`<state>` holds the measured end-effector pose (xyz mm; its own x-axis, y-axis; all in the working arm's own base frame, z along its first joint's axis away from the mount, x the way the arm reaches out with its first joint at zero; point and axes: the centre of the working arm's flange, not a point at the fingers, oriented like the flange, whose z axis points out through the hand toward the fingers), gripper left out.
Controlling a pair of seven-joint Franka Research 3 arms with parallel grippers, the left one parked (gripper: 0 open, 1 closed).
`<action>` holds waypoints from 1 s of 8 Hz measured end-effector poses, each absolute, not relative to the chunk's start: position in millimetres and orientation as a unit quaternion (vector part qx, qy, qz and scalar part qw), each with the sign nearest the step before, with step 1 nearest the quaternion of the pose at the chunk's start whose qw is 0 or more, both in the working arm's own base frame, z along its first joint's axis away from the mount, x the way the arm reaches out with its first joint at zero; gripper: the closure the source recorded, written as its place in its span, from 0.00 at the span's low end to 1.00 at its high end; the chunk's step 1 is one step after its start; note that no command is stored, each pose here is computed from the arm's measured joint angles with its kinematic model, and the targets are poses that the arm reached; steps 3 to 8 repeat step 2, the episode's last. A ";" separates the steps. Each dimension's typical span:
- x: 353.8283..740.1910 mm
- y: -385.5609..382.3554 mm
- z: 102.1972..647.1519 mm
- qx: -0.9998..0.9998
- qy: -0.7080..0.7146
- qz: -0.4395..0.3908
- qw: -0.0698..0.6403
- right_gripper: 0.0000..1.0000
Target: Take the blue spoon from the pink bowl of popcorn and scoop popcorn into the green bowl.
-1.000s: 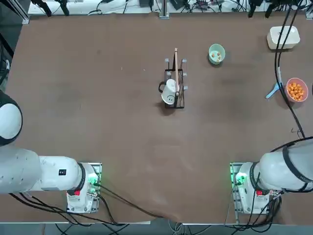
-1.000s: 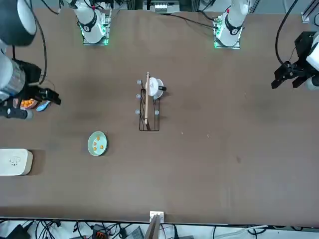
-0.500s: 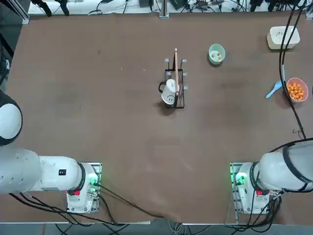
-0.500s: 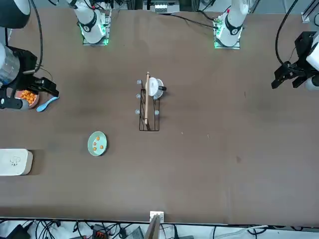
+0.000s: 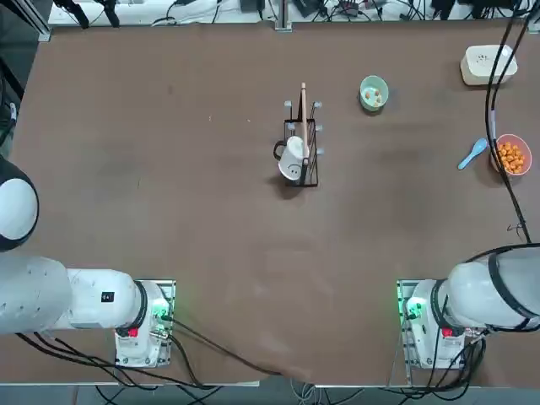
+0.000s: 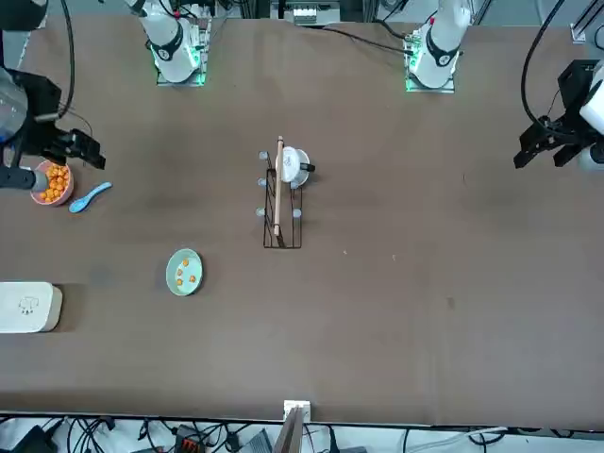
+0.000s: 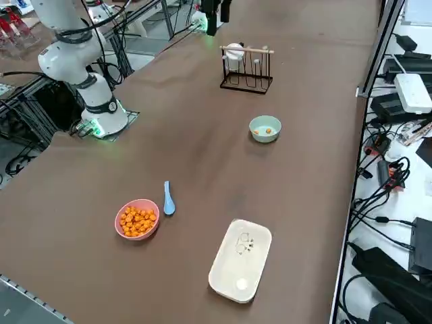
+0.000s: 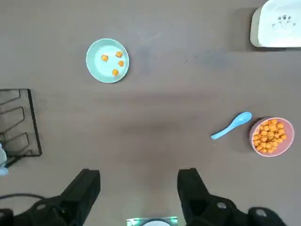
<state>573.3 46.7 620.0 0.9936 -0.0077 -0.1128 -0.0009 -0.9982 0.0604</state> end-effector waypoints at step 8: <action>550.3 36.1 623.2 0.999 0.004 -0.022 0.037 0.00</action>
